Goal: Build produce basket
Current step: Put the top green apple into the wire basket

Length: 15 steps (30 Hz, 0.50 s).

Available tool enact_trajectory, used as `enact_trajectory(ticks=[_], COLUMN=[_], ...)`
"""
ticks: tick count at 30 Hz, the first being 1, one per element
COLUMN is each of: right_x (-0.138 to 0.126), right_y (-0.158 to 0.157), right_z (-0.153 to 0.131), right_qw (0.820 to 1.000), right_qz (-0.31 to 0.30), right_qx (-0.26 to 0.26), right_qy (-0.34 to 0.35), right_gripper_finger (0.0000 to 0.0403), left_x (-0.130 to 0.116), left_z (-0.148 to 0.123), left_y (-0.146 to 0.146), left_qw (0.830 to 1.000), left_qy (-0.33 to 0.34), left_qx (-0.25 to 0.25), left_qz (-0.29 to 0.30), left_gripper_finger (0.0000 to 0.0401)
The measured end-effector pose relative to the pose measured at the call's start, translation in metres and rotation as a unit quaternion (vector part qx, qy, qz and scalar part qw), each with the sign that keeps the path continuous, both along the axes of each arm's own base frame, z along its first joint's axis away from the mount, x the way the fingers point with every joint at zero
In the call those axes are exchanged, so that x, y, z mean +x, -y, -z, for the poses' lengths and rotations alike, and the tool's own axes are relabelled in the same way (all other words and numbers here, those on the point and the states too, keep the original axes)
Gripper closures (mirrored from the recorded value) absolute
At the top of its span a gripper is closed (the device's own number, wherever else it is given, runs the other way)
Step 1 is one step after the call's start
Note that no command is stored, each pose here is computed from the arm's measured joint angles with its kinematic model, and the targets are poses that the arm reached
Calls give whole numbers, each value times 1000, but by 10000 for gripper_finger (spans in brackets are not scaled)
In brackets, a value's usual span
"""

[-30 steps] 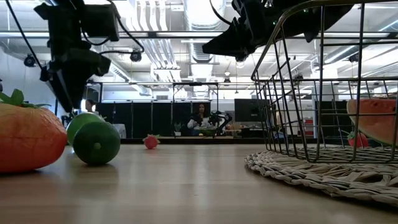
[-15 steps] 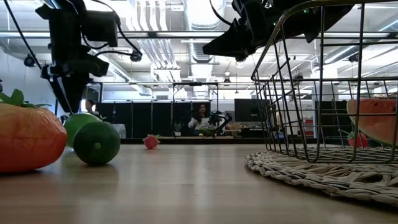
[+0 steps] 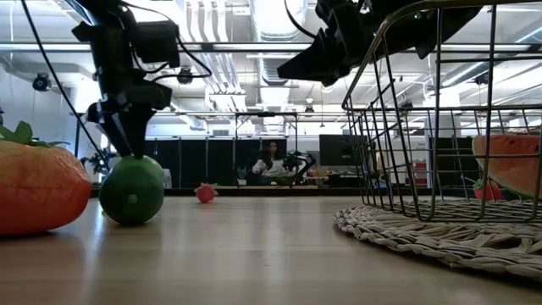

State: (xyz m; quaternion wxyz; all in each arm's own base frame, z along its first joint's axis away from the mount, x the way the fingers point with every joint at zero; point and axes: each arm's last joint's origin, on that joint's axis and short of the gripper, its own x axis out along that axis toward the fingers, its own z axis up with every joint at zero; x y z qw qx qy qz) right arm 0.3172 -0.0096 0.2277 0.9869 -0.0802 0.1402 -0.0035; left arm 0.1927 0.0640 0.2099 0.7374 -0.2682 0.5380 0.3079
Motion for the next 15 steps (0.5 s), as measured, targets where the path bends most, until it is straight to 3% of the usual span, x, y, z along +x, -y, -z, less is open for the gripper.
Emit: enact_trajectory(ticks=[15], right_x=[0], right_y=[0], right_z=[0], right_qw=[1000], right_qz=[0], right_qx=[0], right_qy=[-1], right_gripper_finger=[346], left_x=[10], left_z=[-11], left_y=[-1], left_qw=[995], left_qy=[96], left_qx=[19], left_qz=[20], left_gripper_finger=[192])
